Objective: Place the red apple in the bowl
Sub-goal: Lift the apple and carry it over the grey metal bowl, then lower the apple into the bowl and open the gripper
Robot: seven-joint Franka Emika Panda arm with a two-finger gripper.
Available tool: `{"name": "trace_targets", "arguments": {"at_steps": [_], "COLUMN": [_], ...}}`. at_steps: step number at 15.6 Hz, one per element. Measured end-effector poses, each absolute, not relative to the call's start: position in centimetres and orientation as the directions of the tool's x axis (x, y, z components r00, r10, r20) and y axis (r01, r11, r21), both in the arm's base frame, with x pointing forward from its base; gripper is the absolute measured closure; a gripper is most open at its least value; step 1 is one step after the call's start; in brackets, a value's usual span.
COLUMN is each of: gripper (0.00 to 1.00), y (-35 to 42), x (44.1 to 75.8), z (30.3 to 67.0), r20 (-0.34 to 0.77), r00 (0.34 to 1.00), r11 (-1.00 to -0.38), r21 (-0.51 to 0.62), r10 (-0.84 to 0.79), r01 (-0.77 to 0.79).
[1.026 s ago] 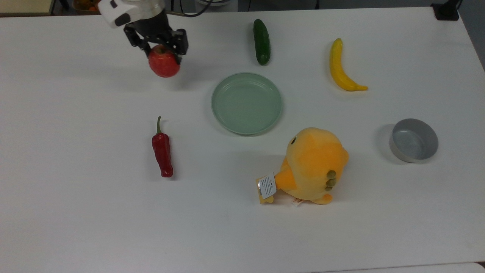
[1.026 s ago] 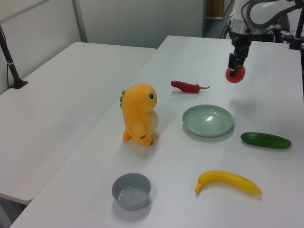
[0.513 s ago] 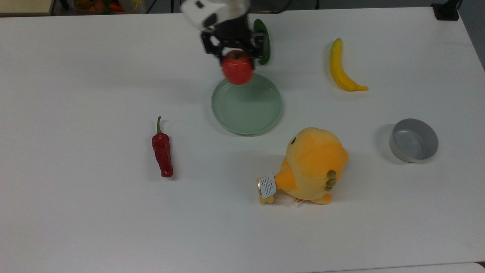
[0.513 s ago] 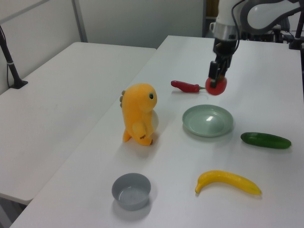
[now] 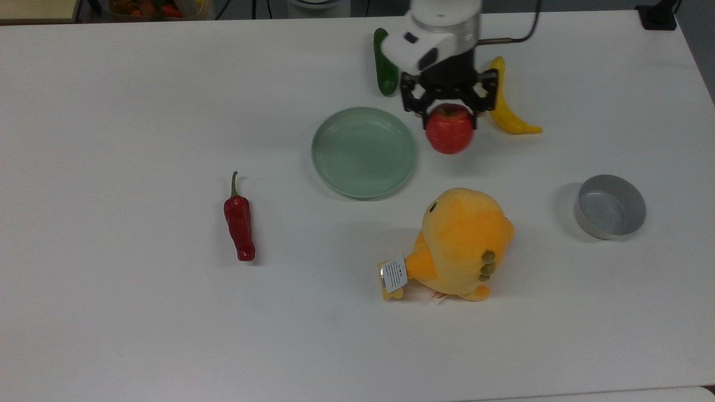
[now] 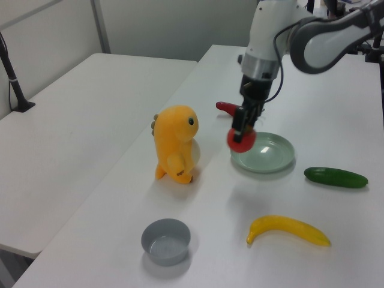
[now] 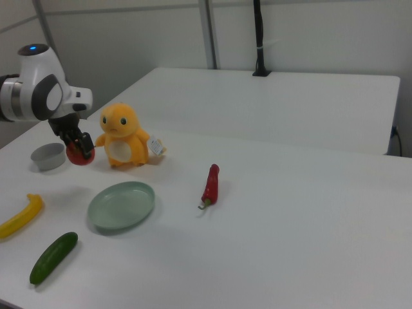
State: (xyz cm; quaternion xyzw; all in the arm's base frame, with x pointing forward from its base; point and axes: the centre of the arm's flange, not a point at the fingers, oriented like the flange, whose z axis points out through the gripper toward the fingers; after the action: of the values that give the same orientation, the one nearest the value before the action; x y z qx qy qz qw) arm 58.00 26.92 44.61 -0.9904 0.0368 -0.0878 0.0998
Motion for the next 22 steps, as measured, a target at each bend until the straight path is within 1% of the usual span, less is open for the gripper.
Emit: {"name": "trace_targets", "arguments": {"at_steps": [3, 7, 10, 12, 14, 18, 22], "gripper": [0.22, 0.22, 0.22, 0.22, 0.22, 0.22, 0.22], "y": [32.1, 38.0, 41.4, 44.3, 46.3, 48.9, 50.9], "x": [57.7, 57.6, 58.7, 58.5, 58.0, 56.6, 57.0], "z": [44.1, 44.2, 43.8, 43.2, 42.6, 41.4, 39.2], "r20": [0.24, 0.32, 0.379, 0.442, 0.49, 0.54, 0.563], "r00": [0.97, 0.946, 0.92, 0.888, 0.863, 0.832, 0.817], "r11": [-0.98, -0.981, -0.979, -0.969, -0.965, -0.967, -0.97], "r21": [-0.201, -0.161, -0.126, -0.135, -0.146, -0.122, -0.097], "r10": [-0.044, 0.052, 0.102, 0.128, 0.122, 0.126, 0.129], "r01": [0.005, 0.108, 0.16, 0.208, 0.219, 0.225, 0.221]}}
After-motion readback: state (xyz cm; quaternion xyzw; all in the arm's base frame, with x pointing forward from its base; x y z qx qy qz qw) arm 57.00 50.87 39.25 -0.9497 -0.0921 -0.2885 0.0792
